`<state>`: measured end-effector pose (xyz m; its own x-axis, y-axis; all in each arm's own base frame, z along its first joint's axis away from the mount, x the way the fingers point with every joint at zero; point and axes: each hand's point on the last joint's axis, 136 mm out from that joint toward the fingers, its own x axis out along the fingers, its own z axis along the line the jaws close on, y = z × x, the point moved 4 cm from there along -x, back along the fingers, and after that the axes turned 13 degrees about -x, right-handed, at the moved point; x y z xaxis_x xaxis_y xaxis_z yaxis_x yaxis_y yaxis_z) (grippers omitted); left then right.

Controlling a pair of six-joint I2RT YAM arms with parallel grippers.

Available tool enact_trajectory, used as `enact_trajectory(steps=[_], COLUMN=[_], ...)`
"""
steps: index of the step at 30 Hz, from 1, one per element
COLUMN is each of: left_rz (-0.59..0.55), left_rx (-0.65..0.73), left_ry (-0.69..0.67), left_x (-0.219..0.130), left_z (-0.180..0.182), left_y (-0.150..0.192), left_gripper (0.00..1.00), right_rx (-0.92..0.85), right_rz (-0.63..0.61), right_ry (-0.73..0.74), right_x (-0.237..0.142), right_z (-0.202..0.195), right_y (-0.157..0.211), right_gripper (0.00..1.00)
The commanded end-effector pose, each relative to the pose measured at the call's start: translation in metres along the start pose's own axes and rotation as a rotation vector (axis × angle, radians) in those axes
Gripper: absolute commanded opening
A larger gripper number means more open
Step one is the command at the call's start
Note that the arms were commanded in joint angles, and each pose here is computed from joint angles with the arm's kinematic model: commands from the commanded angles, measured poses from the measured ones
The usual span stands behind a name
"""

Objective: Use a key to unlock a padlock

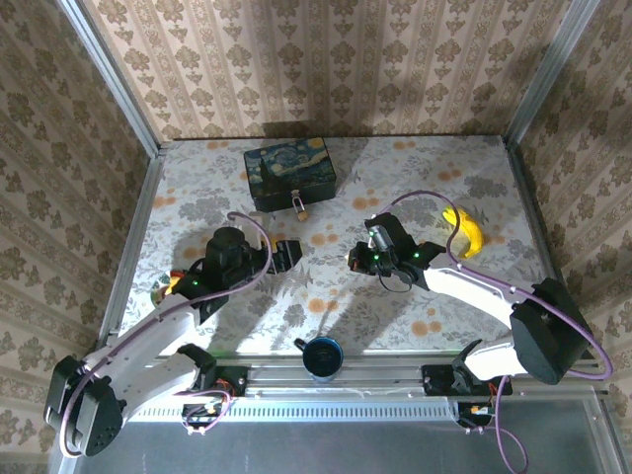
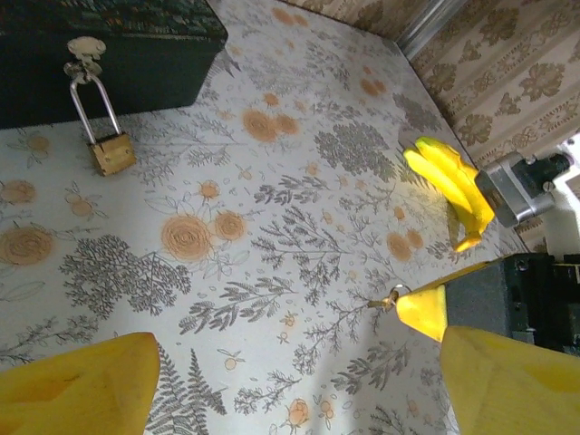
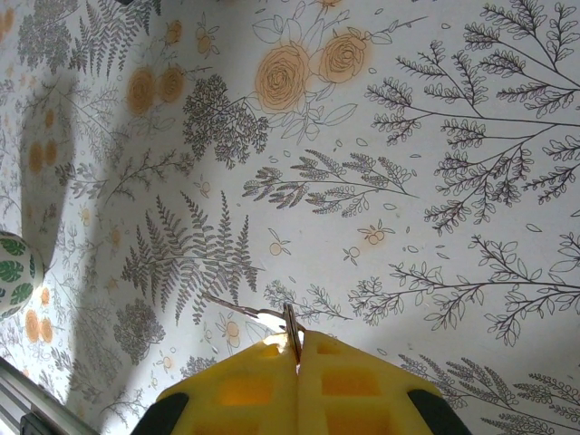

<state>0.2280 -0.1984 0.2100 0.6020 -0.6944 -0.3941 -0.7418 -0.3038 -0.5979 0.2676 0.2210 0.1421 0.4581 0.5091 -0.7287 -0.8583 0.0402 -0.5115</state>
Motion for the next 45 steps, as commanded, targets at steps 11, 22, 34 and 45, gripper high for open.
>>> enact_trajectory(steps=[11,22,34,45], left_rz=[0.045,0.129,0.111,0.033], left_rx=[0.004,0.049,0.183,0.224], left_ry=[0.106,0.148,0.284,0.310], left_x=[0.008,0.033,0.021,-0.009], left_z=[-0.021,-0.020,-0.025,-0.019], left_y=[0.001,0.022,0.004,-0.014], left_gripper=[0.70,0.62,0.64,0.70], right_rx=[-0.003,0.005,-0.096,-0.141], right_rz=[-0.035,-0.036,0.012,-0.023], right_ry=[-0.033,-0.079,-0.213,-0.312], right_x=[-0.002,-0.003,-0.012,-0.031], right_z=[0.012,0.019,0.036,0.044], right_y=[-0.013,-0.014,-0.005,-0.015], right_gripper=[0.00,0.00,0.00,0.00])
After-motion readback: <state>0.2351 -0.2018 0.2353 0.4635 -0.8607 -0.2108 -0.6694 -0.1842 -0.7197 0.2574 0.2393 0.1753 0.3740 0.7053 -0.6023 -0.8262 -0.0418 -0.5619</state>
